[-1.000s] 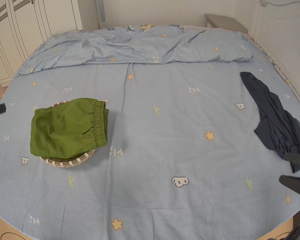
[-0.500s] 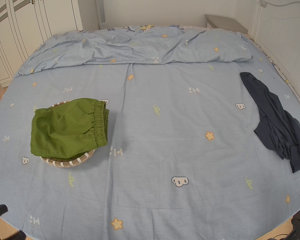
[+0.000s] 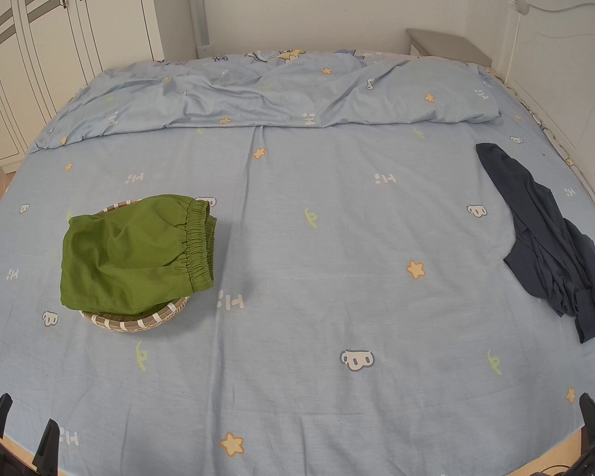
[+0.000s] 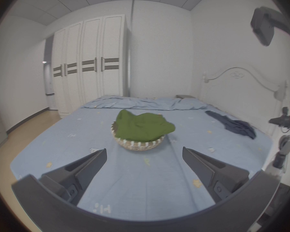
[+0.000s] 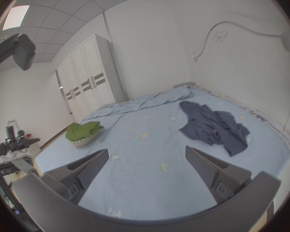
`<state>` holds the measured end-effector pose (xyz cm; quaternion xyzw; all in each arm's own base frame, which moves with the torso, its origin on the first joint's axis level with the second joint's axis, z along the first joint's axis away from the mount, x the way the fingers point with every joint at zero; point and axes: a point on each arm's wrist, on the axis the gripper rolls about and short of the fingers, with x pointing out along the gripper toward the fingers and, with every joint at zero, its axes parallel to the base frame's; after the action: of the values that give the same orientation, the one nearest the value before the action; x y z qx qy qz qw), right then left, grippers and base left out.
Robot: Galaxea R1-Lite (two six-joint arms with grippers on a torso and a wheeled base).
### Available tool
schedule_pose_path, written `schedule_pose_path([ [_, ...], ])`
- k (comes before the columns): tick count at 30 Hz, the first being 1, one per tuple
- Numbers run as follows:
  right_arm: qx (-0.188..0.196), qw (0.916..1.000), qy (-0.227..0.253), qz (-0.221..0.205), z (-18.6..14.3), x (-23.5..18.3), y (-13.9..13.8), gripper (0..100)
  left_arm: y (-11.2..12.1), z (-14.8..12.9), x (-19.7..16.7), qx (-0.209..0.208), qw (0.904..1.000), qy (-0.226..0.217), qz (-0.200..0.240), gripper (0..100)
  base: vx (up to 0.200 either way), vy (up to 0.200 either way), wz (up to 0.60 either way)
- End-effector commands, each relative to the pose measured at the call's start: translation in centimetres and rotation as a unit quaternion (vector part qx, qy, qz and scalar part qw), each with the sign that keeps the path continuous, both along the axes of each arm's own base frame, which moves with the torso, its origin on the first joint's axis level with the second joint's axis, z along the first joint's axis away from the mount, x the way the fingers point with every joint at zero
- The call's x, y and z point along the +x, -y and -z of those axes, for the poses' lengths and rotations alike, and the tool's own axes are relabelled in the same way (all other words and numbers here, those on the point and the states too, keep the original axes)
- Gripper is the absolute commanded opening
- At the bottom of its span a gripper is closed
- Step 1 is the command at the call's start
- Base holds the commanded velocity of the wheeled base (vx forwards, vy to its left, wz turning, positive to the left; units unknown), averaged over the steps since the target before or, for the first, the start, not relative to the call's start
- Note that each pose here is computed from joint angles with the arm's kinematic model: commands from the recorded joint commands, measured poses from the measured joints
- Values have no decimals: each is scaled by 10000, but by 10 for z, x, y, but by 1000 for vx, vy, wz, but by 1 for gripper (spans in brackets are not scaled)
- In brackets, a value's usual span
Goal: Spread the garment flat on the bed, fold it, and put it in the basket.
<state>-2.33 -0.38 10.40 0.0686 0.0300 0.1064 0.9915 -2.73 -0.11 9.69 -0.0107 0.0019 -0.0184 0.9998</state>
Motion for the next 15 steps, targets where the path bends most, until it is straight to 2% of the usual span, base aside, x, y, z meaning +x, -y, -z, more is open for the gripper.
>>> schedule_pose_path([
  [1, -145, 9986, -152, 488, 21, 7, 1, 100, -2, 21, 4, 14, 9993, 40, -383, 100, 0, 0, 0],
  [4, -334, 9895, -171, 1398, 21, 4, -1, 100, -2, 21, 4, 37, 9994, 48, -353, 100, 0, 0, 0],
  [6, -505, 9826, -71, 1784, 21, 1, -2, 100, -2, 21, 4, 45, 9994, 48, -345, 100, 0, 0, 0],
  [9, -733, 9820, 224, 1727, 23, -1, -1, 100, -2, 21, 4, 30, 9994, 40, -345, 100, 0, 0, 0],
  [12, -755, 9805, 490, 1746, 23, 1, -1, 100, -2, 21, 4, 30, 9994, 48, -353, 100, 0, 0, 0],
  [13, -719, 9828, 482, 1632, 23, 1, -1, 100, -2, 21, 4, 37, 9994, 48, -353, 100, 0, 0, 0],
  [15, -636, 9912, 275, 1126, 28, 1, -4, 100, -2, 21, 4, 37, 9994, 48, -353, 100, 0, 0, 0],
])
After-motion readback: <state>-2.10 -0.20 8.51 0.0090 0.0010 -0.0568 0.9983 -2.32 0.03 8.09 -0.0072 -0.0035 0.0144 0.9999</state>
